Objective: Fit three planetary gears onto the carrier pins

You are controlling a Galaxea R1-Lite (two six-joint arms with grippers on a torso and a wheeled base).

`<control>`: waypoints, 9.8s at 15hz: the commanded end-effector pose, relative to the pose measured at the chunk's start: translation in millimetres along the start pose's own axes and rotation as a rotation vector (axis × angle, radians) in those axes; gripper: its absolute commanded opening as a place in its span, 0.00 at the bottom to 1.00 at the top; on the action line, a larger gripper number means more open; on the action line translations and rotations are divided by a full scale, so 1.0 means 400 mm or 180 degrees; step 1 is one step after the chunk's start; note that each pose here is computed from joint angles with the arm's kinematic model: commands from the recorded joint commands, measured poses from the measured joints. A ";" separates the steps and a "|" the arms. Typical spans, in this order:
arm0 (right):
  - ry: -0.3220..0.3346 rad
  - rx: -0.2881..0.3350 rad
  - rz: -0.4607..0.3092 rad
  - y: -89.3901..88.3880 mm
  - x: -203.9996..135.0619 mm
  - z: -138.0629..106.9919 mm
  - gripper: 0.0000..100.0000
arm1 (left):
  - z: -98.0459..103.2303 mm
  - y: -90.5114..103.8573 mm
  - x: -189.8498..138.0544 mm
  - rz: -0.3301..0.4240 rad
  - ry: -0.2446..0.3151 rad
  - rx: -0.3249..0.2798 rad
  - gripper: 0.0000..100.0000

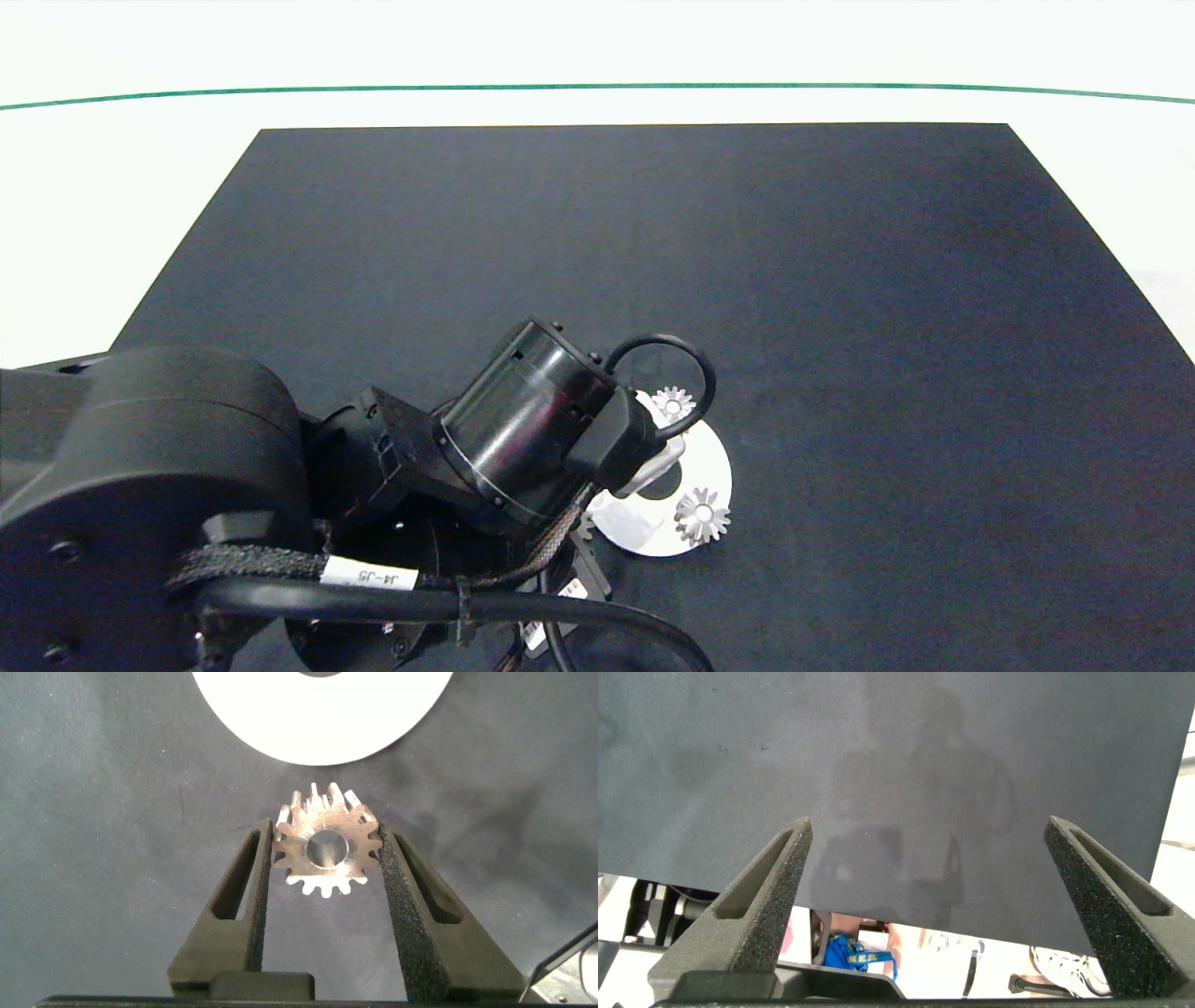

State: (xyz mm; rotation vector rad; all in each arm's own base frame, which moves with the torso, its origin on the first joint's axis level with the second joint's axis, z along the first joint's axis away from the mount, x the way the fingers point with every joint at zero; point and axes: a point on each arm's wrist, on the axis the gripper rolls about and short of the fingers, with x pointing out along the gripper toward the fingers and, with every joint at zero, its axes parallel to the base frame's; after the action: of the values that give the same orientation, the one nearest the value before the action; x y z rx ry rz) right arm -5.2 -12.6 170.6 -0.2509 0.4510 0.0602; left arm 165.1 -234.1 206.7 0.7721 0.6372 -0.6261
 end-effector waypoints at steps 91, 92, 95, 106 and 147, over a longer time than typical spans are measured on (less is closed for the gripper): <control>-0.0023 0.0028 0.0039 0.000 -0.003 -0.016 1.00 | 0.081 0.032 0.072 0.0122 -0.0014 0.0015 0.00; -0.0032 0.0032 0.0039 0.000 -0.004 -0.016 1.00 | 0.080 0.032 0.074 0.0124 -0.0007 0.0013 0.00; -0.0028 0.0035 0.0039 0.000 -0.003 -0.015 1.00 | 0.078 0.030 0.074 0.0119 -0.0001 0.0020 0.00; -0.0032 0.0037 0.0039 0.000 -0.004 -0.015 1.00 | 0.087 0.030 0.074 0.0124 -0.0044 0.0021 0.00; -0.0033 0.0047 0.0063 0.000 -0.004 -0.016 1.00 | 0.083 0.050 0.088 0.0165 0.0018 -0.0001 0.00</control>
State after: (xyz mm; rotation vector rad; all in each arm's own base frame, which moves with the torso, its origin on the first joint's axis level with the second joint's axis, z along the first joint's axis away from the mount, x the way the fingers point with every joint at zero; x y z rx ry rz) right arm -9.1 -14.0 166.0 -0.2289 0.4407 0.0788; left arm 211.4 -258.2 209.6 0.7826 0.6171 -0.5778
